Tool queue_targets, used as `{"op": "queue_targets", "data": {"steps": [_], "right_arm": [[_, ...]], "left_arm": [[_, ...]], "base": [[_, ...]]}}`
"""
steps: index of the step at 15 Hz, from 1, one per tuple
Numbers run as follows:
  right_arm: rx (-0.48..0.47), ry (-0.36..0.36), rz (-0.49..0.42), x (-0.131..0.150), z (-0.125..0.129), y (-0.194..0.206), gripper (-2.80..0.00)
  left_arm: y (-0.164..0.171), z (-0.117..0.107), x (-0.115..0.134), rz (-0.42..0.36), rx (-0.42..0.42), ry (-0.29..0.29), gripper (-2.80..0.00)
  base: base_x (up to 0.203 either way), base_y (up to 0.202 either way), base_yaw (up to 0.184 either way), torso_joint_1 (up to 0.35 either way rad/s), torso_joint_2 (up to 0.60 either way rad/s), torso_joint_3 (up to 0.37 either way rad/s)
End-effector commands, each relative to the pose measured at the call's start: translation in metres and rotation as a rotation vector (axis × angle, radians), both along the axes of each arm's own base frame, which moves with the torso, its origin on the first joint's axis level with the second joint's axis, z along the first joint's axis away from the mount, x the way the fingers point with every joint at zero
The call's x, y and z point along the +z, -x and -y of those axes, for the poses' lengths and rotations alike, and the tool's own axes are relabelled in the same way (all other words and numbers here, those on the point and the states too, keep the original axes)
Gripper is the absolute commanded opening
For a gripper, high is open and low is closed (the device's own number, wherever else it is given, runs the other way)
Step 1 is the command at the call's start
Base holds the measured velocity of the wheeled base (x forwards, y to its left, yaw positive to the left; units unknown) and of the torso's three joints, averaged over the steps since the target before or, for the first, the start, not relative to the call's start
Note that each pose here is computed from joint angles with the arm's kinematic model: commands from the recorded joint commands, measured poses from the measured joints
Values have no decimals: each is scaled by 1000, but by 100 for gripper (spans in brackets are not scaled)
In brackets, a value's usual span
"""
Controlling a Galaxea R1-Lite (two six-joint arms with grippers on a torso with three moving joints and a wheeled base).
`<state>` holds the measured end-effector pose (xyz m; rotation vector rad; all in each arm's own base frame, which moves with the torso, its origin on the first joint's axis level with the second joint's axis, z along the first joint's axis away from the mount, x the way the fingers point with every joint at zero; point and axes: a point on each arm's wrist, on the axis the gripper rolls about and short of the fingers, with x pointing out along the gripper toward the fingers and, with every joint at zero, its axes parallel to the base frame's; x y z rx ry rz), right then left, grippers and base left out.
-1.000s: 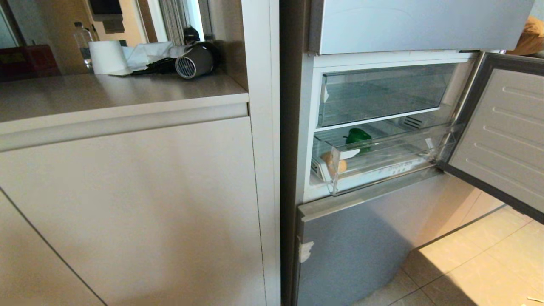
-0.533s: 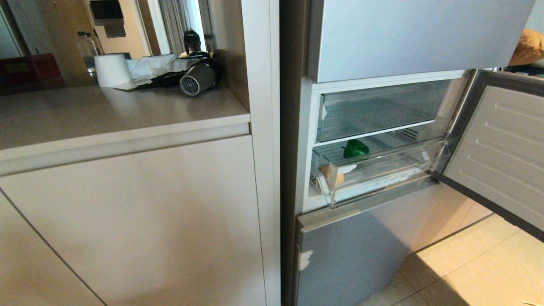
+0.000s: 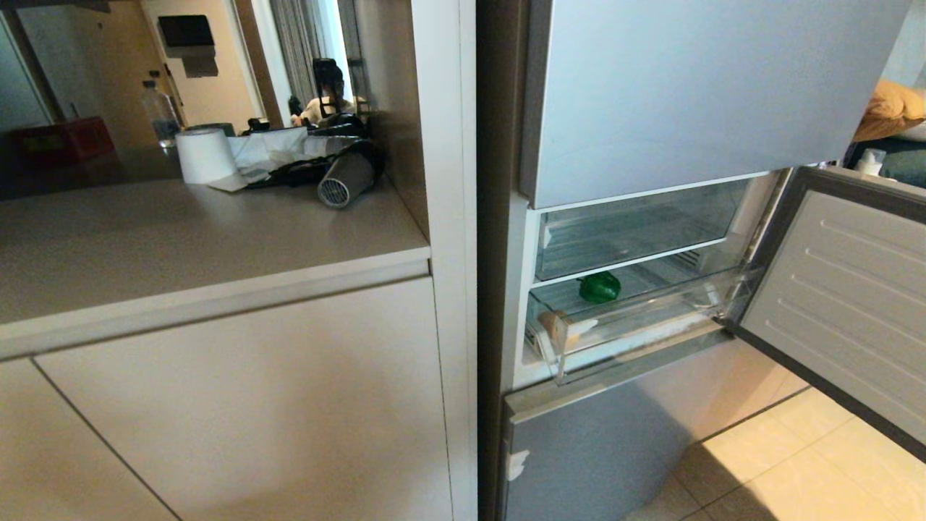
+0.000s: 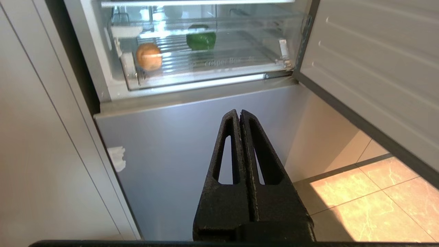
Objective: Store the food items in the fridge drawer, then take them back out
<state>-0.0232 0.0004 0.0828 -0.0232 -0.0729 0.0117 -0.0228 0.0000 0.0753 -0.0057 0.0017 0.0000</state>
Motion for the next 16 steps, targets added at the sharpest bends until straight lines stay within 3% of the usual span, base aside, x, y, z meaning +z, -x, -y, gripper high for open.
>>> {"op": "queue_targets", "data": {"steps": [1, 16], "right_arm": [[0, -1, -25, -7, 0, -2, -280], [-2, 6, -25, -7, 0, -2, -280]], "left_arm": [[0, 0, 0, 0, 0, 0, -280], [0, 0, 0, 0, 0, -1, -280]], "base": [[0, 0, 0, 178, -387, -224], [0, 0, 0, 156, -331, -182]]}}
